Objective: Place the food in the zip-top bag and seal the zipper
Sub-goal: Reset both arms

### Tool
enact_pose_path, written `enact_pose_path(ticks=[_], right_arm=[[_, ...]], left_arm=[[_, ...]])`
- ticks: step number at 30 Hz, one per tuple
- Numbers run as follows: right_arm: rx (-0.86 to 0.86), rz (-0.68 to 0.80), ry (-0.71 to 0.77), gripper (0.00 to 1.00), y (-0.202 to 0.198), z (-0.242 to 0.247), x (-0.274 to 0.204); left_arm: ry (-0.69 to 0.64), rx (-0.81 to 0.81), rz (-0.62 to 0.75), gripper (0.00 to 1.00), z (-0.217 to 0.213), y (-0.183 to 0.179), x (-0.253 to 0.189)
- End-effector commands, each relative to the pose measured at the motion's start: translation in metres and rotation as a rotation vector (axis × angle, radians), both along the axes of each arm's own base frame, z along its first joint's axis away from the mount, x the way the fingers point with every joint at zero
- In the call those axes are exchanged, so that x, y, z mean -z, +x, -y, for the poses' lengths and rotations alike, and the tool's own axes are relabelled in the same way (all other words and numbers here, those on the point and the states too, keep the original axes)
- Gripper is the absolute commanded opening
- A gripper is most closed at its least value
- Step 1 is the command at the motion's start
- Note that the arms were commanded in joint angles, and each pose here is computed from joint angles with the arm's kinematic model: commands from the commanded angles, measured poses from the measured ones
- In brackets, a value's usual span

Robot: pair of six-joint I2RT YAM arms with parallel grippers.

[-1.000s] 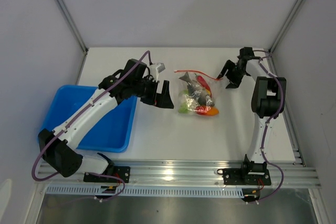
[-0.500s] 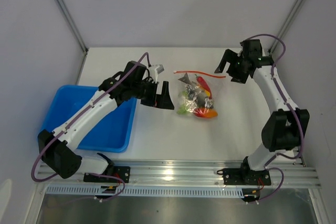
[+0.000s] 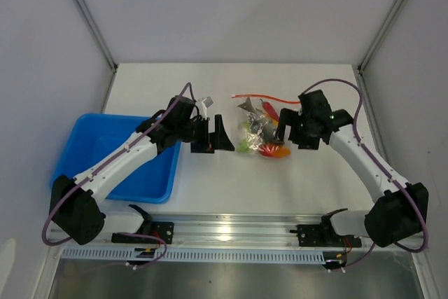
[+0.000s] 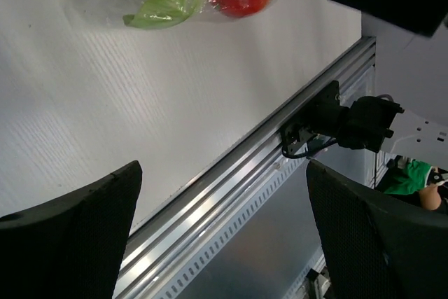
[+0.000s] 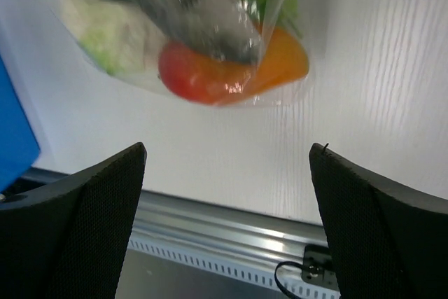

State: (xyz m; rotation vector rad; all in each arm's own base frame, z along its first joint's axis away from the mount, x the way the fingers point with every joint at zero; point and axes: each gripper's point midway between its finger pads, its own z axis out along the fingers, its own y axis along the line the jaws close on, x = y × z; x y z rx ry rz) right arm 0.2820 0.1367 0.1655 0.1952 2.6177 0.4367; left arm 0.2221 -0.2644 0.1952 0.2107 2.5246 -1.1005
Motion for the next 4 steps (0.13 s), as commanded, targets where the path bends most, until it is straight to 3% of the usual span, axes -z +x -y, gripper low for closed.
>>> enact_pose_path(ticks=[1, 4], right_arm=[[0.013, -0.022, -0.003, 0.99, -0.030, -0.002, 0.009], [-0.011, -0.008, 0.050, 1.00, -0.049, -0.005, 0.014]], left_arm=[[-0.144, -0.059, 0.047, 0.99, 0.012, 0.007, -0.024], [-0.148, -0.060, 0.045, 0.99, 0.014, 0.001, -0.011]])
